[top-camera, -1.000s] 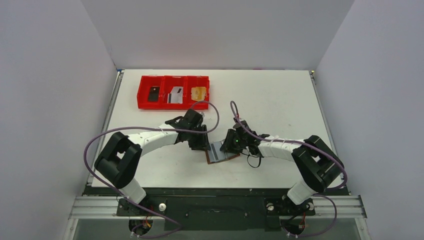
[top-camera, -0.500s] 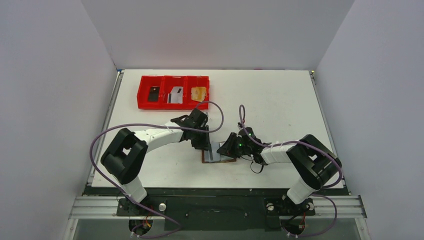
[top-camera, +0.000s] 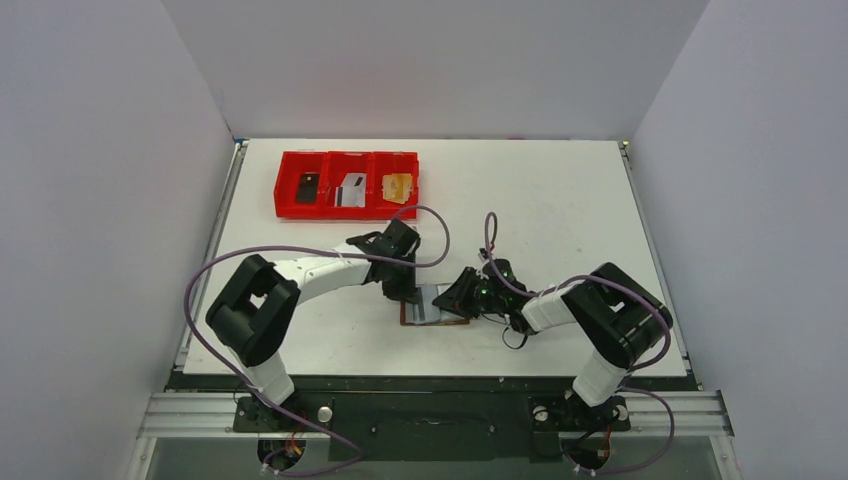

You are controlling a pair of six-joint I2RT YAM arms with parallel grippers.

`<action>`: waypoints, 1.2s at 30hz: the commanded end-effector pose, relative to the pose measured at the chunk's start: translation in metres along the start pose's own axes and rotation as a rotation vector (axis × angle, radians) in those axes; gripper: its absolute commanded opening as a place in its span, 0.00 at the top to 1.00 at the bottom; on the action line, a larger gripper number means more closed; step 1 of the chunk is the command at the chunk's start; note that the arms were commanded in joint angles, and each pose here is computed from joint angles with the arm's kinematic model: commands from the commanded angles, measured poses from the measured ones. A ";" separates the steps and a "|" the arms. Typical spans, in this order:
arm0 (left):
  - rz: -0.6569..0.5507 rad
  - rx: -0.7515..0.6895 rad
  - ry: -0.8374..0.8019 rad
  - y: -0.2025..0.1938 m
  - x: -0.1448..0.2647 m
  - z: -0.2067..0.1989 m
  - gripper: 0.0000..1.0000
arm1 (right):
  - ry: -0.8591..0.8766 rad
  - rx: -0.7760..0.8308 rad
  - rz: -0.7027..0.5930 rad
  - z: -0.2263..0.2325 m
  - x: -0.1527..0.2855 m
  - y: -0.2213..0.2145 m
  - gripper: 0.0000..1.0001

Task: Take the credit cards out of the card holder
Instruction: Remove the credit card from the card holder.

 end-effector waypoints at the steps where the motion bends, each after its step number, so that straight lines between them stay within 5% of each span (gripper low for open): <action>1: -0.008 -0.009 0.034 0.006 -0.006 -0.001 0.97 | 0.040 -0.019 -0.014 -0.002 -0.001 0.004 0.83; 36: 0.057 0.029 0.148 -0.011 -0.018 0.024 1.00 | 0.185 -0.089 -0.020 0.006 0.004 0.014 0.88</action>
Point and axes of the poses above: each gripper's point midway between its finger pads, its own x axis back along the fingers, its own z axis along the line the jaws close on, y = z × x, the point moved 2 cm from there along x, back along the fingers, and after that the axes turned 6 degrees about -x, right-handed, at the moved point
